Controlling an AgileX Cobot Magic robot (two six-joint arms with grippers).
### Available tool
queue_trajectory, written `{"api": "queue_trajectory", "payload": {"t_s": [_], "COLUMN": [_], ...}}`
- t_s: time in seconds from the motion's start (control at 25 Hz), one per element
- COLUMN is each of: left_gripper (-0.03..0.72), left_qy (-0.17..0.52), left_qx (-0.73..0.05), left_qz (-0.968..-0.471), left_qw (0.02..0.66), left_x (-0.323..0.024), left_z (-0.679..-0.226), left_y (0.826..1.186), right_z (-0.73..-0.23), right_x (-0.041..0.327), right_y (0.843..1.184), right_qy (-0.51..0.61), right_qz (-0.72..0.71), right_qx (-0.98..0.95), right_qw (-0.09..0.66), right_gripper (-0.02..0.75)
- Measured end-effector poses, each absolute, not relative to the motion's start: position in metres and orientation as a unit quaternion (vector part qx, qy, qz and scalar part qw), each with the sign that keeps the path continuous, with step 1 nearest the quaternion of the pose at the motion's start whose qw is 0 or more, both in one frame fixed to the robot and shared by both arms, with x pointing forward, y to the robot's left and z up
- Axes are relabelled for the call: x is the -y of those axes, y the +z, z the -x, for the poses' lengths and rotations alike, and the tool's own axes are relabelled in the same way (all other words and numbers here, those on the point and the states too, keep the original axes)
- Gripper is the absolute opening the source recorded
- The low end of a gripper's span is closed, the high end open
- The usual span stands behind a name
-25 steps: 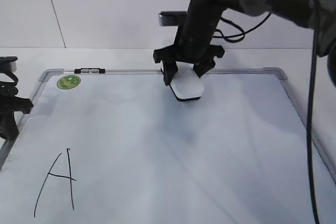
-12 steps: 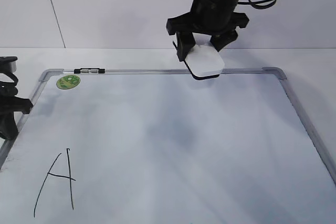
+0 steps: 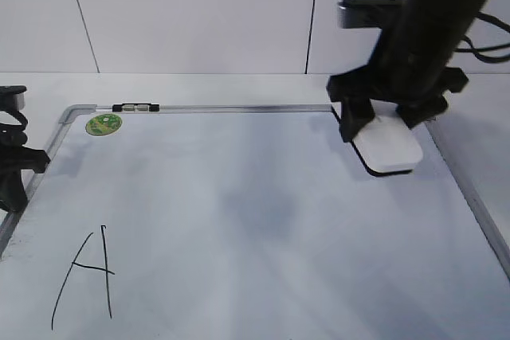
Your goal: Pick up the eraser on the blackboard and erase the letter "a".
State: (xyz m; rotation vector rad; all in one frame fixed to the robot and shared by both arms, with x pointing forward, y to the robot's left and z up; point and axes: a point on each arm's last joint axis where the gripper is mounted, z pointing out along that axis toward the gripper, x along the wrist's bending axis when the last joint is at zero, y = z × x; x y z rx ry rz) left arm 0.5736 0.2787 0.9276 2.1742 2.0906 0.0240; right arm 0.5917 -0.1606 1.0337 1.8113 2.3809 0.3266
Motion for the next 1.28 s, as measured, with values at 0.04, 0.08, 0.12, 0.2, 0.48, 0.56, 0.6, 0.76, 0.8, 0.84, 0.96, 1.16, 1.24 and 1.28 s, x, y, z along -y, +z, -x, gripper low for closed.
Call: {"api": "queue_trajectory", "payload": {"t_s": [0.04, 0.08, 0.12, 0.2, 0.48, 0.56, 0.6, 0.76, 0.8, 0.84, 0.96, 1.16, 1.24, 1.28], "left_gripper": [0.022, 0.022, 0.022, 0.022, 0.022, 0.022, 0.022, 0.022, 0.023, 0.023, 0.023, 0.023, 0.023, 0.023], "left_qy": [0.008, 0.008, 0.008, 0.008, 0.006, 0.004, 0.003, 0.002, 0.002, 0.002, 0.002, 0.001, 0.001, 0.001], "left_qx": [-0.692, -0.692, -0.692, -0.692, -0.693, -0.695, -0.697, -0.696, -0.696, -0.697, -0.697, -0.697, -0.697, -0.697], "left_qz": [-0.719, -0.719, -0.719, -0.719, -0.718, -0.716, -0.714, -0.715, -0.715, -0.714, -0.714, -0.714, -0.714, -0.714], "left_qw": [0.063, 0.063, 0.063, 0.063, 0.065, 0.066, 0.067, 0.067, 0.067, 0.068, 0.068, 0.068, 0.068, 0.068], "left_x": [-0.279, -0.279, -0.279, -0.279, -0.278, -0.278, -0.278, -0.278, -0.278, -0.278, -0.278, -0.278, -0.278, -0.278], "left_z": [-0.574, -0.574, -0.574, -0.574, -0.574, -0.574, -0.574, -0.574, -0.574, -0.574, -0.574, -0.574, -0.574, -0.574], "left_y": [0.928, 0.928, 0.928, 0.928, 0.928, 0.928, 0.928, 0.928, 0.928, 0.928, 0.928, 0.928, 0.928, 0.928], "right_z": [-0.587, -0.581, -0.576, -0.567, -0.561, -0.563, -0.564, -0.566, -0.566, -0.567, -0.57, -0.575, -0.577, -0.578], "right_x": [0.17, 0.181, 0.189, 0.21, 0.257, 0.264, 0.268, 0.281, 0.284, 0.285, 0.287, 0.287, 0.287, 0.286], "right_y": [1.031, 1.027, 1.021, 1.013, 0.997, 0.998, 0.998, 0.999, 0.998, 0.995, 0.985, 0.971, 0.969, 0.968], "right_qy": [0.109, 0.11, 0.109, 0.108, 0.104, 0.12, 0.127, 0.139, 0.139, 0.137, 0.127, 0.119, 0.125, 0.124], "right_qz": [-0.609, -0.619, -0.629, -0.649, -0.678, -0.68, -0.681, -0.675, -0.674, -0.674, -0.67, -0.67, -0.673, -0.672], "right_qx": [-0.783, -0.775, -0.767, -0.75, -0.726, -0.721, -0.72, -0.723, -0.724, -0.725, -0.73, -0.732, -0.729, -0.73], "right_qw": [0.068, 0.066, 0.063, 0.065, 0.057, 0.054, 0.051, 0.049, 0.048, 0.046, 0.038, 0.026, 0.029, 0.028], "right_gripper": [0.545, 0.545, 0.545, 0.545, 0.545, 0.545, 0.545, 0.545, 0.545, 0.545, 0.545, 0.545, 0.545, 0.545]}}
